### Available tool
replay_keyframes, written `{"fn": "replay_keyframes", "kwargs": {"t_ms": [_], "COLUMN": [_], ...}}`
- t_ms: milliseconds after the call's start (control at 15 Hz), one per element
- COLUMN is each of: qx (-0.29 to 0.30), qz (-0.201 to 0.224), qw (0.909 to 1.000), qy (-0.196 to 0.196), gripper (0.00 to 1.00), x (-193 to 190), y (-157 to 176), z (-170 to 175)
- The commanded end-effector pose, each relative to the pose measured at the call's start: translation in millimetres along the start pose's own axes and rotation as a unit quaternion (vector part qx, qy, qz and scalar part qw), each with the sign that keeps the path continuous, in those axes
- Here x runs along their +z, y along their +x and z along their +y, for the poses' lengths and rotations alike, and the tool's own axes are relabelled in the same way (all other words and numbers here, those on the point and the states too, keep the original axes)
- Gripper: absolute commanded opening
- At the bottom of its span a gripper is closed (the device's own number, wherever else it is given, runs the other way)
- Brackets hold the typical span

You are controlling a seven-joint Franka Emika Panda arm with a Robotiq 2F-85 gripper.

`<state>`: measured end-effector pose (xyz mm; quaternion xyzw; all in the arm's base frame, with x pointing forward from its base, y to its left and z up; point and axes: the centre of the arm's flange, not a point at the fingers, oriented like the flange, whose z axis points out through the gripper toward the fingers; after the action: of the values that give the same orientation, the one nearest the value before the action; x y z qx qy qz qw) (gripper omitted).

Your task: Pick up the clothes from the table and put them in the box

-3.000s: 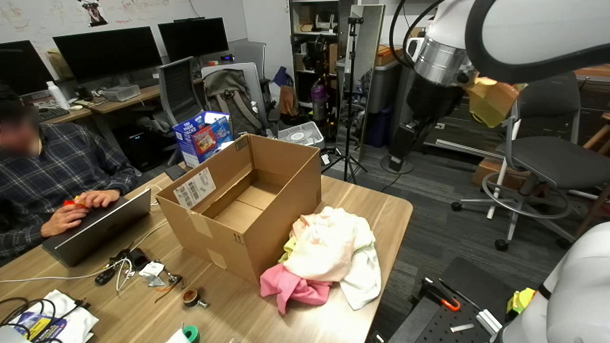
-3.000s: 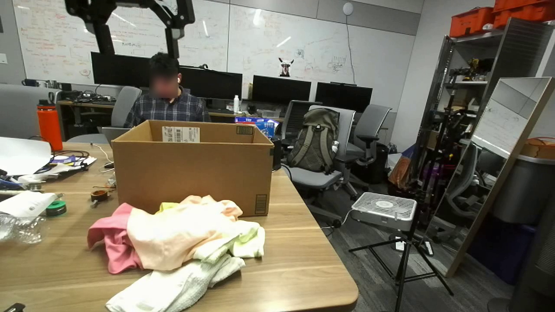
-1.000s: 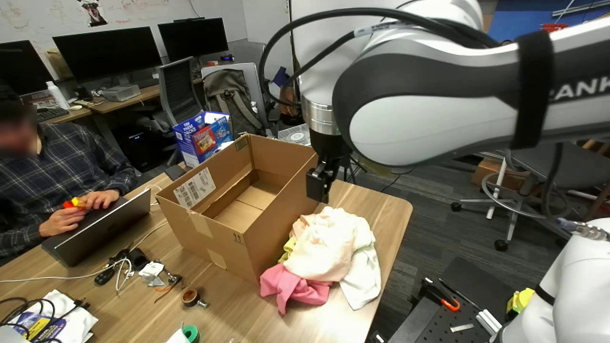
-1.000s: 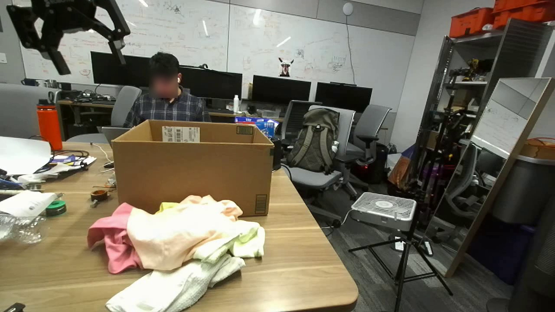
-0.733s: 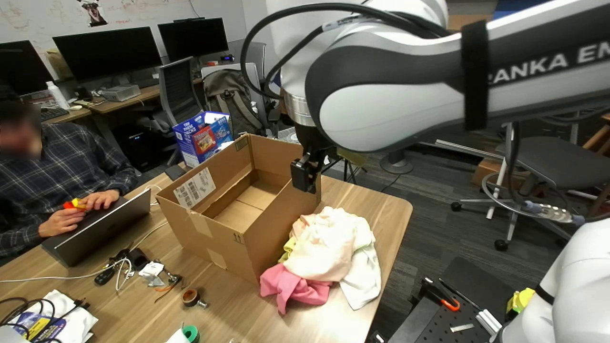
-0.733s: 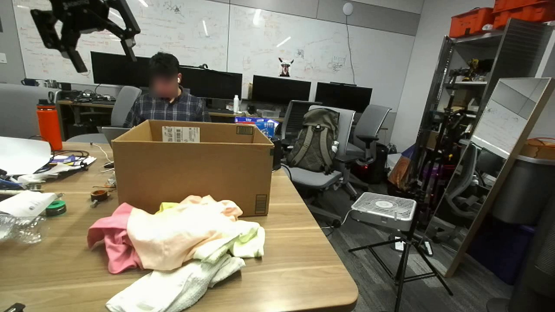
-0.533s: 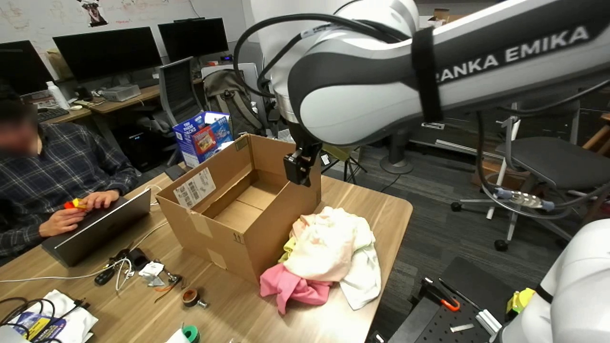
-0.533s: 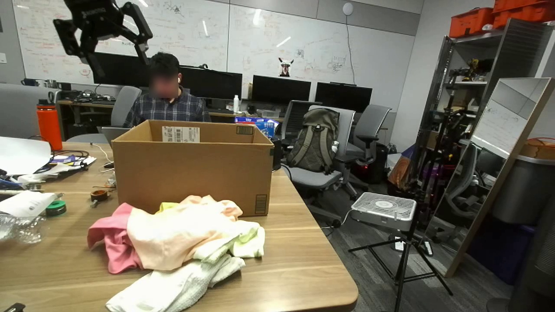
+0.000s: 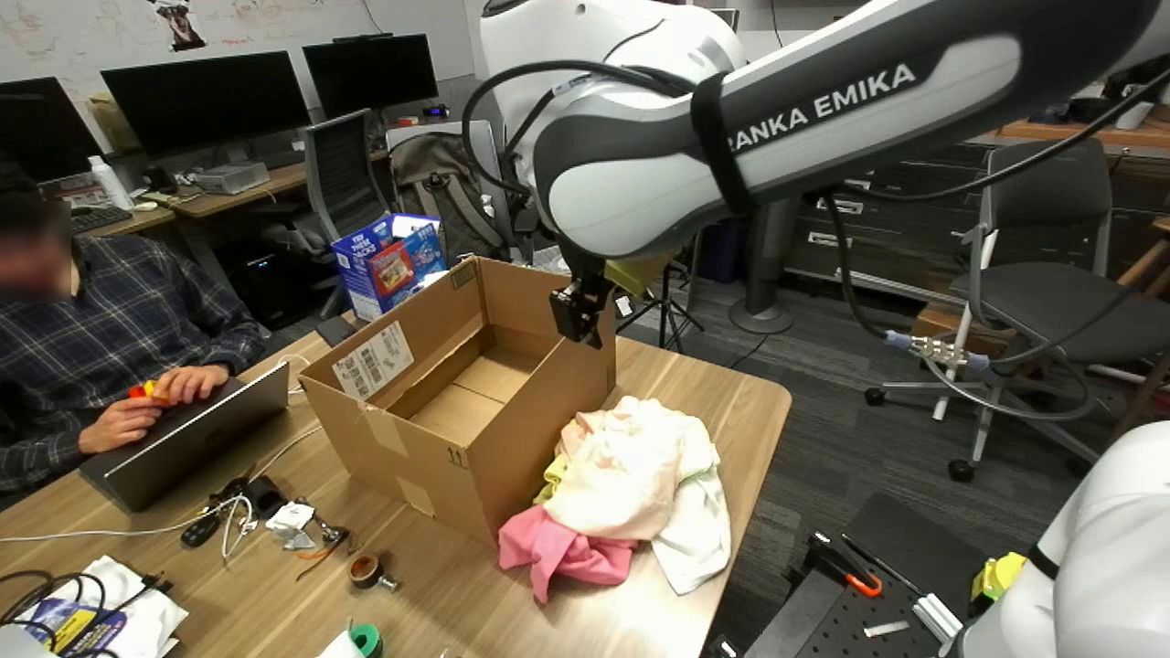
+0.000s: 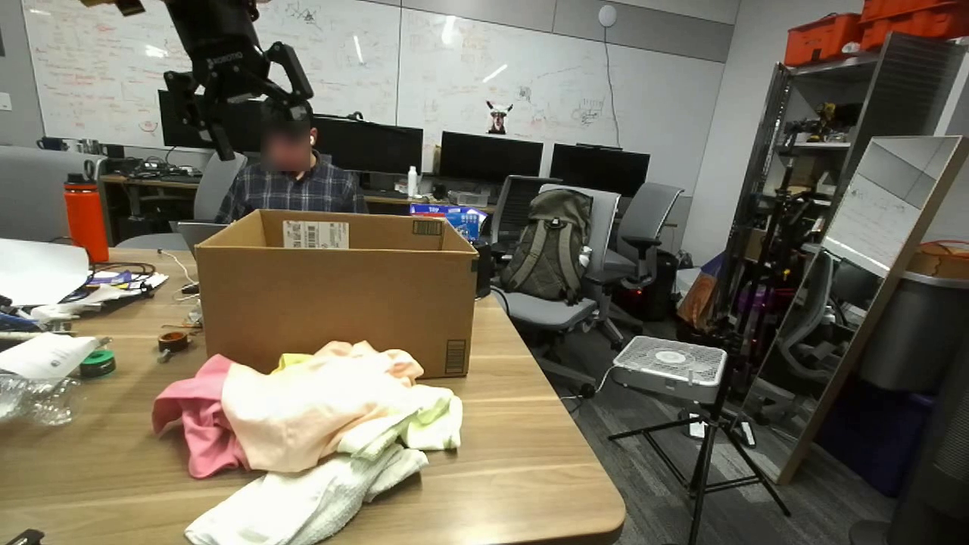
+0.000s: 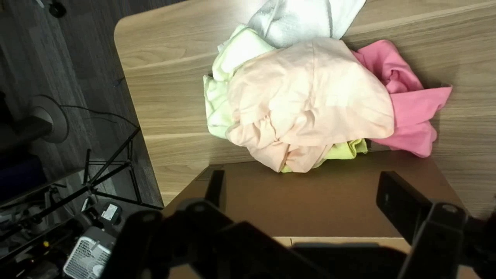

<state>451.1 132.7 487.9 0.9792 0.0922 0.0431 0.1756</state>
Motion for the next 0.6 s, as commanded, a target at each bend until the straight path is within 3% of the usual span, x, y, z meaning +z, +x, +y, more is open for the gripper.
{"fn": "replay_keyframes", "kwargs": {"t_ms": [0, 533], "qx": [-0.013, -0.119], "qz": [-0.023, -0.055], "qw": [0.9997, 0.9901], "qy": [-0.005, -0.050], "gripper": [1.00, 1.00], "x": [2, 28], "y": [2, -7], "z": [25, 53]}}
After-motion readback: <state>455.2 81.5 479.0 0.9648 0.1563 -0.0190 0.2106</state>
